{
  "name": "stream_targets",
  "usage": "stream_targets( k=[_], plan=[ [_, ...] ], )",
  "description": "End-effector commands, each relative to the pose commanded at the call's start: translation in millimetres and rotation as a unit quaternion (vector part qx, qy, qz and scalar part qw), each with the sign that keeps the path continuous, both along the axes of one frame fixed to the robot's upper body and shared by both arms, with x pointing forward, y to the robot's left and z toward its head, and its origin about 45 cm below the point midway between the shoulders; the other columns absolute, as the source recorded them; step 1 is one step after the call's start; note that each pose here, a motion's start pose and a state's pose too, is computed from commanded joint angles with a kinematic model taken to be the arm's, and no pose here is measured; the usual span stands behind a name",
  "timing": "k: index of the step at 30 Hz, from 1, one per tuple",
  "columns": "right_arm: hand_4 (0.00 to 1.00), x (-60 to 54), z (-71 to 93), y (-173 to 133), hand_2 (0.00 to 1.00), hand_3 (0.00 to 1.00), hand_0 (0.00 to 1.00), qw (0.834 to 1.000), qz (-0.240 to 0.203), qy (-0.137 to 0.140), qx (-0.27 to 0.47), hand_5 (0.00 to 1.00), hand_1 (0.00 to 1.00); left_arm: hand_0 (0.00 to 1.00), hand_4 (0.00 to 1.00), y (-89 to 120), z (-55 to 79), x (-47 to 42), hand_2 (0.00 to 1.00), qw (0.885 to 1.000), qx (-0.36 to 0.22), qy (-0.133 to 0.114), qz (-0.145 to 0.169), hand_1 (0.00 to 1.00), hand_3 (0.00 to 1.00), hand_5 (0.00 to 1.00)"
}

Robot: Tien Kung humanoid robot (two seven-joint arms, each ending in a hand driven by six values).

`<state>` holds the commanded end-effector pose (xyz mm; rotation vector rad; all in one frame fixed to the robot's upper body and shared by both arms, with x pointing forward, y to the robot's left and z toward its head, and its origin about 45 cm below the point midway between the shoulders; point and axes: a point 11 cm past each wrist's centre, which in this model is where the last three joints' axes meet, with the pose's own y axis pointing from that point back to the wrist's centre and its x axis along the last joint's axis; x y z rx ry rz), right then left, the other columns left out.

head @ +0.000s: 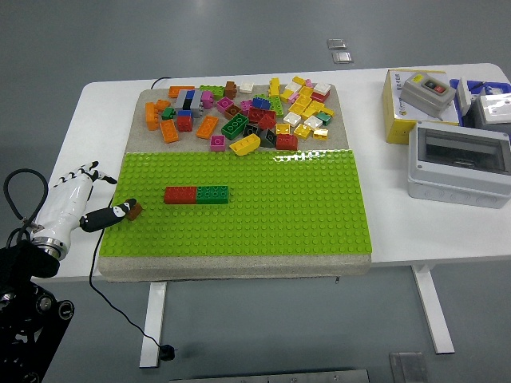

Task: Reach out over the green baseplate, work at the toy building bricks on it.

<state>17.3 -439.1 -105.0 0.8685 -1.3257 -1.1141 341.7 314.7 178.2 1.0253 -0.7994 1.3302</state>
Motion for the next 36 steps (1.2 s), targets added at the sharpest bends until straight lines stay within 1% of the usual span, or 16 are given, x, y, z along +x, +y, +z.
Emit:
stream_targets(
  k=[3,5,6,9,11,12,14,18,22,31,36],
  plan=[
    [0.340,0.2,0.0,0,0.619,0.705,0.693,1.000,0.000,0.000,0.000,0.899,0.621,0.998,0.781,2,0.2,0.4,0.996,1.000,0.007,0.012,0.003,0.998,0.577,0.427],
    [0.340,0.4,0.0,0,0.619,0.705,0.693,1.000,0.001,0.000,0.000,0.899,0.621,0.998,0.781,3,-2.3,0.0,0.996,1.000,0.011,0.027,0.007,0.998,0.577,0.427],
    [0.340,0.4,0.0,0,0.619,0.705,0.693,1.000,0.001,0.000,0.000,0.899,0.621,0.998,0.792,3,-4.2,-0.4,0.998,0.999,0.013,0.035,0.008,0.998,0.627,0.446],
    [0.340,0.4,0.1,0,0.619,0.705,0.693,1.000,0.001,0.000,0.000,0.899,0.621,0.998,0.792,1,-11.4,-1.2,0.998,0.998,0.017,0.060,0.003,0.998,0.627,0.446],
    [0.340,0.4,0.0,0,0.619,0.705,0.693,1.000,0.001,0.000,0.000,0.899,0.621,0.998,0.792,1,-15.6,-1.1,0.998,0.997,0.019,0.071,0.000,0.998,0.627,0.446],
    [0.339,0.3,0.0,0,0.619,0.705,0.693,1.000,0.001,0.000,0.000,0.899,0.621,0.998,0.819,1,-17.7,-0.6,0.998,0.997,0.019,0.074,0.000,0.998,0.662,0.474],
    [0.339,0.2,0.0,0,0.619,0.705,0.693,1.000,0.002,0.001,0.000,0.899,0.621,0.998,0.819,1,-19.5,0.4,0.998,0.997,0.020,0.075,0.000,0.998,0.662,0.474],
    [0.340,-0.2,-0.1,0,0.619,0.705,0.693,1.000,0.003,0.002,0.000,0.898,0.621,0.998,0.831,0,-17.2,1.6,0.998,0.997,0.020,0.070,0.002,0.998,0.663,0.482],
    [0.340,-0.6,-0.1,0,0.619,0.705,0.693,1.000,0.004,0.004,0.000,0.898,0.621,0.998,0.831,1,-16.3,1.8,0.998,0.997,0.023,0.070,0.004,0.998,0.663,0.482],
    [0.338,-0.6,-0.6,2,0.621,0.706,0.695,1.000,0.004,0.005,0.000,0.898,0.623,0.998,0.834,9,-23.7,1.6,0.998,0.996,0.026,0.081,0.020,0.998,0.663,0.482],
    [0.337,-0.7,-1.1,3,0.624,0.706,0.693,1.000,0.004,0.006,0.001,0.898,0.623,0.998,0.832,11,-24.7,2.5,0.998,0.996,0.025,0.079,0.025,0.998,0.663,0.483]
  ],
)
